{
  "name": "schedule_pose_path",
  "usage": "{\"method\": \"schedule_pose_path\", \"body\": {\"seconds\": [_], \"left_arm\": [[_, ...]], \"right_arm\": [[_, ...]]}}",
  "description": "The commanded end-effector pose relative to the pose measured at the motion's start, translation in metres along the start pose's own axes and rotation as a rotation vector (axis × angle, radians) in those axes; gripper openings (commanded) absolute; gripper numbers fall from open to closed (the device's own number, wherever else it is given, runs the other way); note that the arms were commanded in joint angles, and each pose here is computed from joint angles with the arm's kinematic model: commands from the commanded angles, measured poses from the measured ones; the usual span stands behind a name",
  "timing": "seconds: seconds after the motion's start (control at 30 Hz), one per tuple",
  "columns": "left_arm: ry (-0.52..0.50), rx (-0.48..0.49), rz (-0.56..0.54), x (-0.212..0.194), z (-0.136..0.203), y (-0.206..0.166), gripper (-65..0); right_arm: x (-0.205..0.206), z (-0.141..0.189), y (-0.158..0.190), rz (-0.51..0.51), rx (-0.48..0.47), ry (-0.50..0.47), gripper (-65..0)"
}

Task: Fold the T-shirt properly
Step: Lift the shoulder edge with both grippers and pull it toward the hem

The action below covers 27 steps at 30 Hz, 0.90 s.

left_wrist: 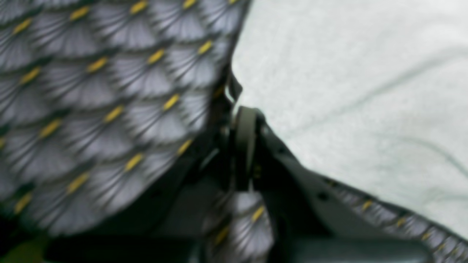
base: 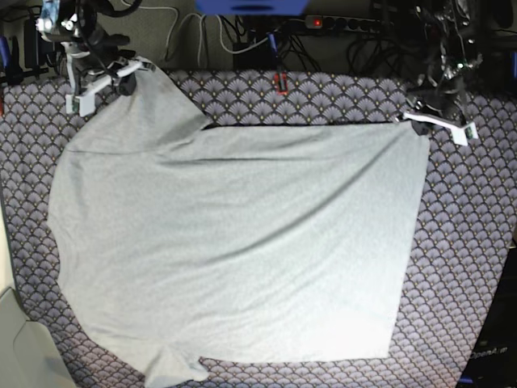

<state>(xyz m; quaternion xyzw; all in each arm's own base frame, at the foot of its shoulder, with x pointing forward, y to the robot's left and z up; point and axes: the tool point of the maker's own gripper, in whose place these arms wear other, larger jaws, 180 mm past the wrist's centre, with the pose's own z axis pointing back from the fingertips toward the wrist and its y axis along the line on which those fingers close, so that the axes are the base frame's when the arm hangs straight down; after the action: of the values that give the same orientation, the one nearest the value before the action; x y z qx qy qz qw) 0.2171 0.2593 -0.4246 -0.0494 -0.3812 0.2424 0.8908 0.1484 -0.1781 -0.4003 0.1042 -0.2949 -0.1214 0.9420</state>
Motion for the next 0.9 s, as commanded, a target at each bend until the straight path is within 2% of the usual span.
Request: {"method": "schedule_pose_path", "body": {"seconds": [0.0,0.1,0.43,0.5,0.67,0.87], "left_arm": [[-0.063,0.0,-0.027,0.021,0.008,0.002,-64.4],[-0.089,0.019,-0.03,0.03,0.019,0.011,-64.4],[-0.085,0.092,-0.032,0.028,0.034,0.043,-64.4],[-0.077,0.097,-0.043,0.027,0.035,0.046,-64.4],[-0.068,0.102,-0.048,0.024,0.037,0.049,-64.4],[-0.081,0.097,-0.056,0.029,0.039,0.046,-64.4]], "right_arm": [[0.001,0.005,0.001,0.012,0.01,-0.01,-65.0],[0.001,0.008,0.0,0.011,0.006,-0.028,-65.0],[-0.002,0.023,-0.016,0.028,-0.03,-0.102,-65.0],[0.0,0.029,-0.028,0.024,-0.06,-0.124,-65.0],[0.006,0.039,-0.031,0.091,-0.021,-0.152,-65.0],[0.011,0.046,-0.039,0.094,-0.029,-0.187,-65.0]]}}
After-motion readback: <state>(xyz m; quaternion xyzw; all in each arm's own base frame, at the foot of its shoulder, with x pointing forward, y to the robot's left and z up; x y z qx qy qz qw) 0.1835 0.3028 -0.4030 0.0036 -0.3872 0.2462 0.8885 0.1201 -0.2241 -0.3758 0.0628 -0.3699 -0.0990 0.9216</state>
